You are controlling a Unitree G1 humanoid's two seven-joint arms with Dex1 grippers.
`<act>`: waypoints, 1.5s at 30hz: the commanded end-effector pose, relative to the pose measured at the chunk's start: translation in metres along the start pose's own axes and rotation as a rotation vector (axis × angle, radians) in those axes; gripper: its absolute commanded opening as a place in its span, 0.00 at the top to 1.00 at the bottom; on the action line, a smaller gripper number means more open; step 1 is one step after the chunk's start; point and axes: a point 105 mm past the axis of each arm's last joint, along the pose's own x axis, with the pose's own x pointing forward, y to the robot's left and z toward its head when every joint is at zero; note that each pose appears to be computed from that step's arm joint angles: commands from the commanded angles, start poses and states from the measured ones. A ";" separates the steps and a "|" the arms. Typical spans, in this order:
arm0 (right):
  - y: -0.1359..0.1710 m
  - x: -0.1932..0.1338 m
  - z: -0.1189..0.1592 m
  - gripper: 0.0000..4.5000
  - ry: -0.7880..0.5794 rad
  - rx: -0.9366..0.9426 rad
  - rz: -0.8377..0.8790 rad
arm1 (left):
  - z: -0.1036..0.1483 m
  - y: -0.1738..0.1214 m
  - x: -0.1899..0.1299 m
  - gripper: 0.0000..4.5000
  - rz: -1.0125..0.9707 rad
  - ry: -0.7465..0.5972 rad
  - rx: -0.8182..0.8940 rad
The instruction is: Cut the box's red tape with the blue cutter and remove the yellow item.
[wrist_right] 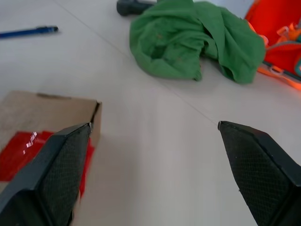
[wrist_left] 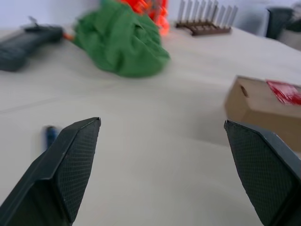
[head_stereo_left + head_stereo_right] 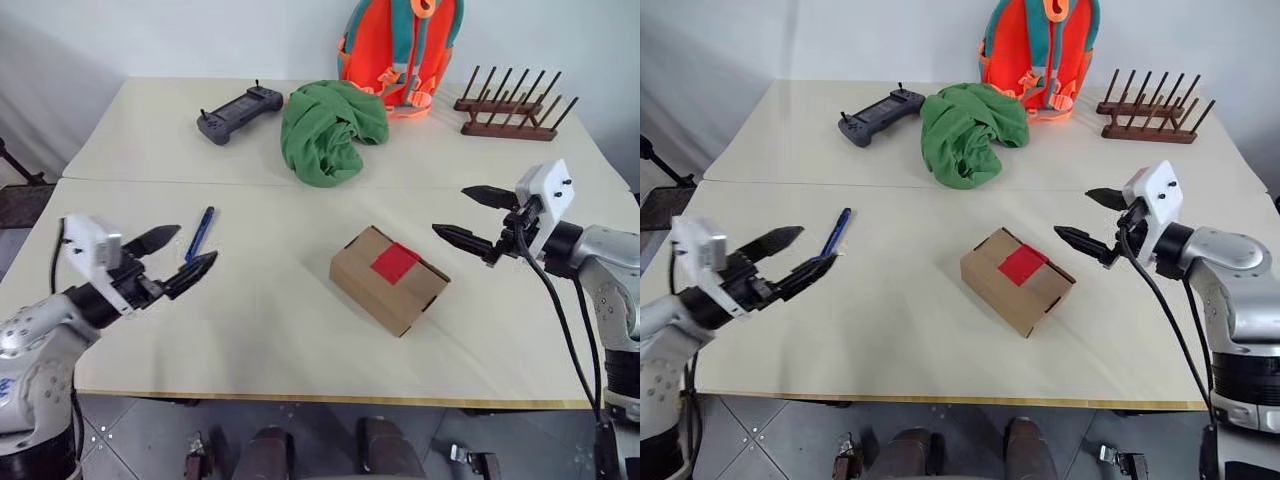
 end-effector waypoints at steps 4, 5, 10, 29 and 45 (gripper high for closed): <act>-0.005 0.008 0.009 0.00 -0.038 -0.038 0.056 | -0.013 0.023 -0.074 0.01 0.195 0.186 0.129; -0.005 0.009 0.009 0.00 -0.040 -0.042 0.062 | -0.016 0.027 -0.080 0.01 0.217 0.206 0.140; -0.003 0.012 0.010 0.00 -0.047 -0.045 0.080 | -0.022 0.051 -0.108 0.01 0.336 0.284 0.118; 0.040 -0.011 0.044 0.00 -0.210 0.002 0.248 | -0.029 0.069 0.017 0.01 0.207 0.283 0.098; 0.041 -0.035 0.049 0.00 -0.167 0.006 0.338 | -0.056 0.058 0.095 0.01 0.227 0.423 -0.014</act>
